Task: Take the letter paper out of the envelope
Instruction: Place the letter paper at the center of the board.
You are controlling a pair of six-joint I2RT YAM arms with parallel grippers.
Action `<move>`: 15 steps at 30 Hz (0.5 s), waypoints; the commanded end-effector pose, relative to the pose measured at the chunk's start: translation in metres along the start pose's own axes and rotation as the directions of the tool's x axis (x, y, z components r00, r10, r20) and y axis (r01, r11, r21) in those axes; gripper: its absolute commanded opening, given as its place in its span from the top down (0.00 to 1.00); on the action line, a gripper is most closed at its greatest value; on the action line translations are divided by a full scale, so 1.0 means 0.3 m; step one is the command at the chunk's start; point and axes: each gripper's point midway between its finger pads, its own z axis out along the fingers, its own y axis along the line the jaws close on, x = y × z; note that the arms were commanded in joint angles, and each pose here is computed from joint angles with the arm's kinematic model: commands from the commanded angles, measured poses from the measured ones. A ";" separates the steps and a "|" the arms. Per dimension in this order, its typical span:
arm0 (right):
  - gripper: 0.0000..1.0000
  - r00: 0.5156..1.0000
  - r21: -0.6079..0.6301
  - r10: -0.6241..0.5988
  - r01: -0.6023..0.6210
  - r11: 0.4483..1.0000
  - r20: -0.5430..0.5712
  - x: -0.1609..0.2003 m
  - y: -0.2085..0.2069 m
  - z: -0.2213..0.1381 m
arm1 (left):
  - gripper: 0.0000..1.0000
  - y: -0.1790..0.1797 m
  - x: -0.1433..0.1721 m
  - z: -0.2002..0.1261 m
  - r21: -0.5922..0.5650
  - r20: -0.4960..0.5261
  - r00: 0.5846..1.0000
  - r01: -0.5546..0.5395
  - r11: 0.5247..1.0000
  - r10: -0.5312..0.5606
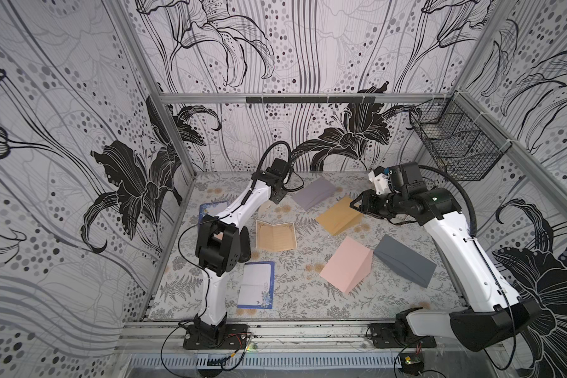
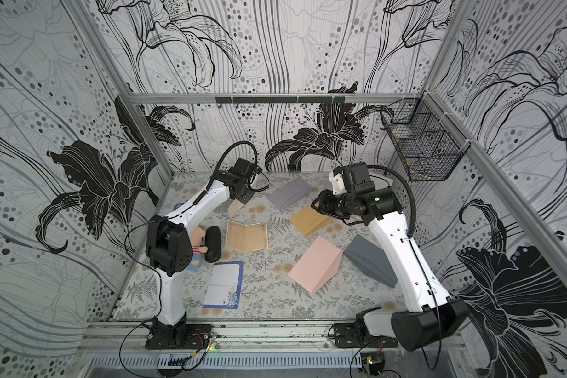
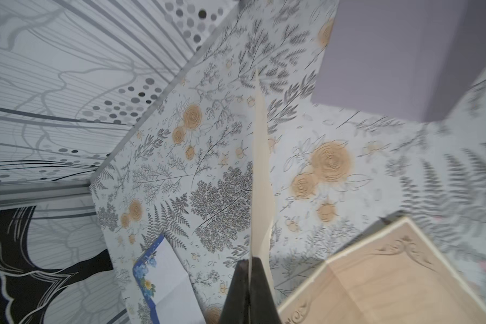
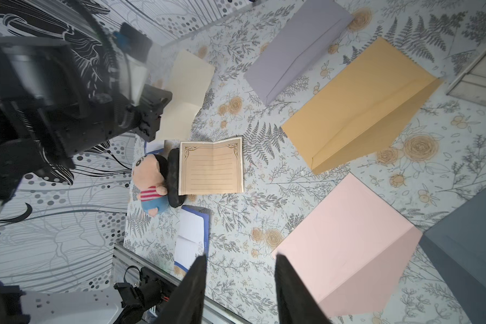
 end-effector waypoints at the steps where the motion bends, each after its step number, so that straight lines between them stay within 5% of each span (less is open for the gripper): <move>1: 0.57 1.000 -0.012 0.003 -0.002 1.000 0.023 -0.011 0.014 -0.003 | 0.97 0.137 0.011 0.049 -0.155 -0.047 0.997 -0.063 0.986 0.056; 15: 0.59 0.998 -0.013 0.052 -0.053 0.999 -0.044 -0.011 0.000 0.085 | 0.91 0.002 0.083 0.257 -0.074 -0.049 0.986 -0.160 0.984 0.157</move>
